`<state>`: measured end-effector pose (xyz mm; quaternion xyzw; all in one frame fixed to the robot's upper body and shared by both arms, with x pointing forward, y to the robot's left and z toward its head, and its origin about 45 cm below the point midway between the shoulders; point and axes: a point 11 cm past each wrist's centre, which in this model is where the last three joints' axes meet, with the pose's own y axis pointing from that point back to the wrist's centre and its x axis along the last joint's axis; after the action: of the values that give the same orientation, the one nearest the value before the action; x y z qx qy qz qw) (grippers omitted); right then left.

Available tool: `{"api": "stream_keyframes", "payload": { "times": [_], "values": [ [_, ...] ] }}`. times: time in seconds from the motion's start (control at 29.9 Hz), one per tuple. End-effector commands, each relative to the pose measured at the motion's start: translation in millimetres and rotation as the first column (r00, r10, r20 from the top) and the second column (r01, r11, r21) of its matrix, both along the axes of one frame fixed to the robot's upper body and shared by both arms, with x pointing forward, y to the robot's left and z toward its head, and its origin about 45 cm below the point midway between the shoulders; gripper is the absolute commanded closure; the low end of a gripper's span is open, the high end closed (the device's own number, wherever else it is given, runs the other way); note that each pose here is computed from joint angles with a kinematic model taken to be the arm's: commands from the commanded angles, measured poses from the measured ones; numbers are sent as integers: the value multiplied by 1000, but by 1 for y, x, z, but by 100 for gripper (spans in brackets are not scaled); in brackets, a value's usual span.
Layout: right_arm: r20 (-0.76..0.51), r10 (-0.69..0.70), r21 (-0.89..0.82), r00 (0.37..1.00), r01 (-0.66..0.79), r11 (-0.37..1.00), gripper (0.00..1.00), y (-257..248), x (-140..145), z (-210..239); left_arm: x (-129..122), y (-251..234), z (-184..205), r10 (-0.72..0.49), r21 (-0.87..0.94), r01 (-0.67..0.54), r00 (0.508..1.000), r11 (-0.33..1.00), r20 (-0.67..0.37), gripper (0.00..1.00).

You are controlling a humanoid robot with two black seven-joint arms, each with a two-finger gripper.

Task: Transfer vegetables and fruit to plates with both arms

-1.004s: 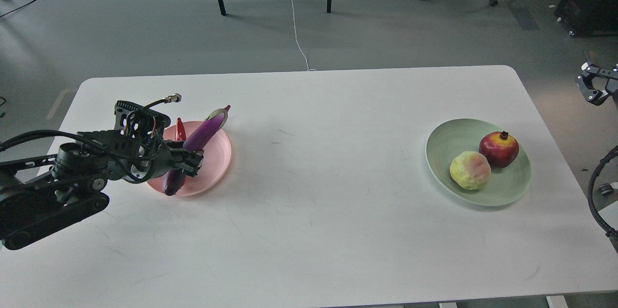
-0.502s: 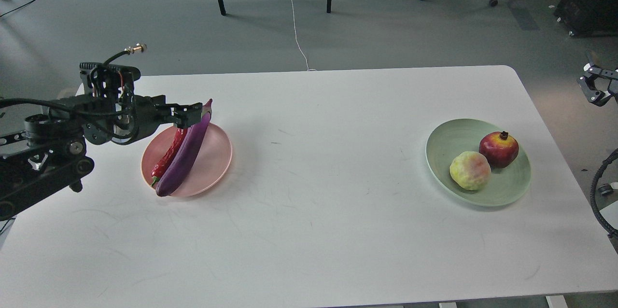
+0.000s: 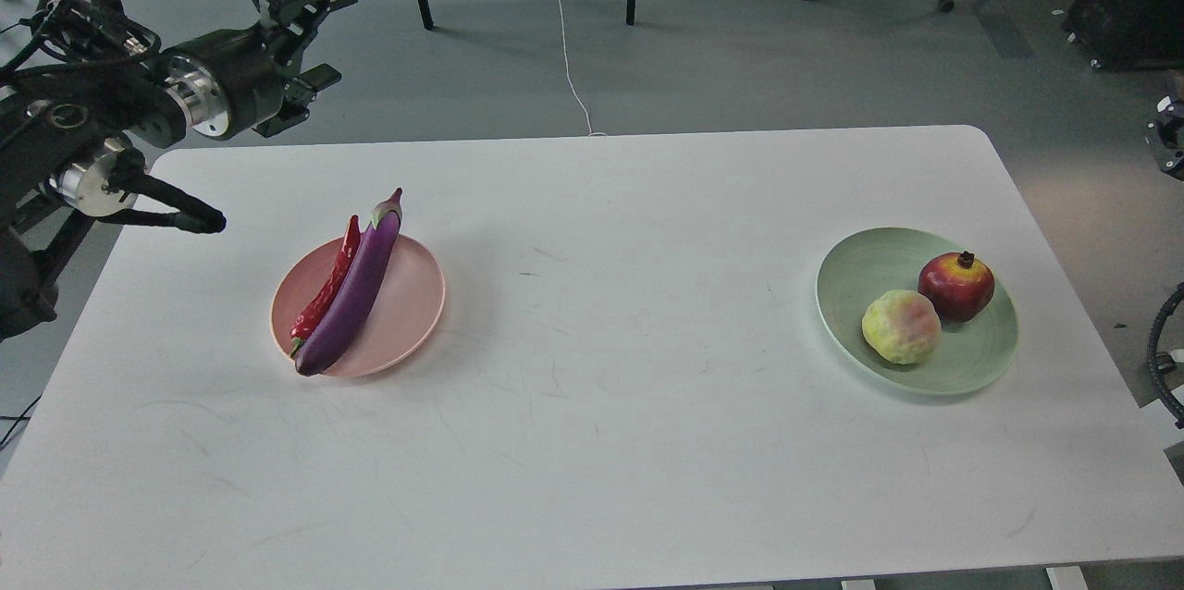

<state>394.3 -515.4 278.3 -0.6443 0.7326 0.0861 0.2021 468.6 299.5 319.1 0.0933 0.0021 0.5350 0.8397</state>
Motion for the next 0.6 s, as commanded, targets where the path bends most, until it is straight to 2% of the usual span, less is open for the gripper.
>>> {"api": "stream_keyframes", "payload": {
  "times": [0.0, 0.1, 0.23, 0.4, 0.57],
  "values": [
    [-40, 12, -12, 999, -12, 1000, 1, 3, -4, -13, 13, 8, -11, 93, -197, -88, 996, 976, 15, 2],
    [-91, 51, -27, 995, -53, 998, 1, 16, -4, -29, 19, 18, -35, 154, -287, -163, 987, 944, -54, 2],
    [-91, 71, 5, 993, -71, 997, 1, 29, 1, -39, 20, 20, -43, 185, -461, -222, 975, 859, -125, 2],
    [-31, 57, 94, 998, -54, 994, 1, 40, 10, -39, 15, 16, -60, 170, -661, -274, 961, 698, -219, 2],
    [21, 11, 221, 1000, -16, 975, 1, 49, 30, -35, 1, 11, -94, 188, -729, -330, 944, 600, -272, 2]
  ]
}}
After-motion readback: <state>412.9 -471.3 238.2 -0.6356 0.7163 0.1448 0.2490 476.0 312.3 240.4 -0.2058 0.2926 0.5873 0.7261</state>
